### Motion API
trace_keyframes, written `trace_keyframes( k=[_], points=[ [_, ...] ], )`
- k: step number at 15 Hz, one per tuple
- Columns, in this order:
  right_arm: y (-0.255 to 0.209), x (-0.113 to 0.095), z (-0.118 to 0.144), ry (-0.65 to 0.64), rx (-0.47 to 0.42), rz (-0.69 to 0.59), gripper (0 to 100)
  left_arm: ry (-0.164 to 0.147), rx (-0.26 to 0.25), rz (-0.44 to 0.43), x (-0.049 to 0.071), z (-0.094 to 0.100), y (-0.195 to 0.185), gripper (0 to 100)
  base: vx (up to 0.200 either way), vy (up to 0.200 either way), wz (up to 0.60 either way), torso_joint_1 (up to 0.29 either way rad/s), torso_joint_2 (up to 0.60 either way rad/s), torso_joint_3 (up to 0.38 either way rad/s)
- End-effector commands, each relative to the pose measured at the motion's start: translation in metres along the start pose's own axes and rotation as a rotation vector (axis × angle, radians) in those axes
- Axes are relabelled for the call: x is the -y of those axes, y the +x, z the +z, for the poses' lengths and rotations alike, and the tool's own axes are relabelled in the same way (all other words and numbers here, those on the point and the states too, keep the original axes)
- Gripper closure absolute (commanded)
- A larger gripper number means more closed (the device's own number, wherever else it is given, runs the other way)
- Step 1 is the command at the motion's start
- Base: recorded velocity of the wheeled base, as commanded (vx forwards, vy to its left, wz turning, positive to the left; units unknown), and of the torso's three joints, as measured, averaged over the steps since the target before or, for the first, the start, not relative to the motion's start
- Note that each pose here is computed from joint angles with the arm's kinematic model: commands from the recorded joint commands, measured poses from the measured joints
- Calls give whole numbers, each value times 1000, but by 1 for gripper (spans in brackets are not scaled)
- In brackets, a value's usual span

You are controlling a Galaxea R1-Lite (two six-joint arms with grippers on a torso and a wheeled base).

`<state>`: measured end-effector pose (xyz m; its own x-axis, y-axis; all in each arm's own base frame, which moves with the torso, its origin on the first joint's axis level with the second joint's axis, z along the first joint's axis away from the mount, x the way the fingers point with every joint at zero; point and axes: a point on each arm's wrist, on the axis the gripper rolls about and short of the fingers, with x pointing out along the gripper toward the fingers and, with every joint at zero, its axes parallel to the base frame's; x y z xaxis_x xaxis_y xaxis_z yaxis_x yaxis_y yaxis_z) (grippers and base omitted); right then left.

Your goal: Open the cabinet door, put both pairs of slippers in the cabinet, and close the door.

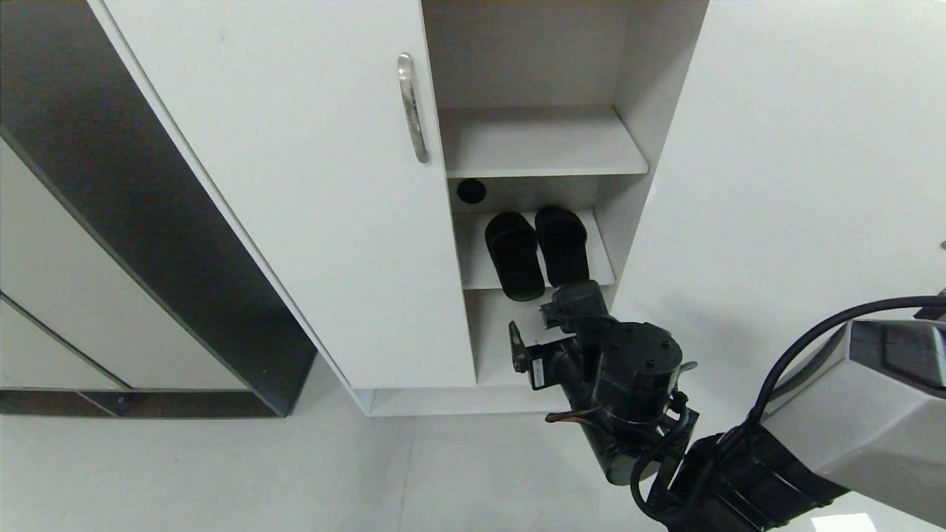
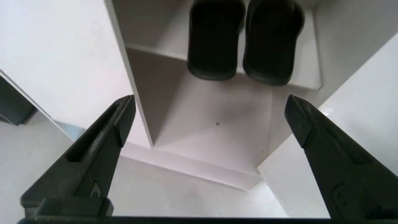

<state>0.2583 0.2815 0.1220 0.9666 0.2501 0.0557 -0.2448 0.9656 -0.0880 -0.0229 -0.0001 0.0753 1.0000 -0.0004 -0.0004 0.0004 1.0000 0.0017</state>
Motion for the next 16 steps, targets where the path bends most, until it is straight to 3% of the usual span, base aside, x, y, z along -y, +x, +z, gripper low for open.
trace_keyframes(
  k=[1,10,13,16],
  points=[
    [-1,0,-5,-11,-15,1,0,0,-1,0,0,0,0,100,0,0,0,7,-7,203],
    [-3,1,-13,-29,-41,1,0,0,-1,2,0,0,0,100,0,0,0,2,2,202],
    [-3,4,-16,-31,-48,2,0,29,-1,2,0,0,0,100,0,0,0,2,2,199],
    [-7,7,-20,-30,-43,52,0,24,-1,2,0,0,0,100,0,0,0,2,-1,207]
  ],
)
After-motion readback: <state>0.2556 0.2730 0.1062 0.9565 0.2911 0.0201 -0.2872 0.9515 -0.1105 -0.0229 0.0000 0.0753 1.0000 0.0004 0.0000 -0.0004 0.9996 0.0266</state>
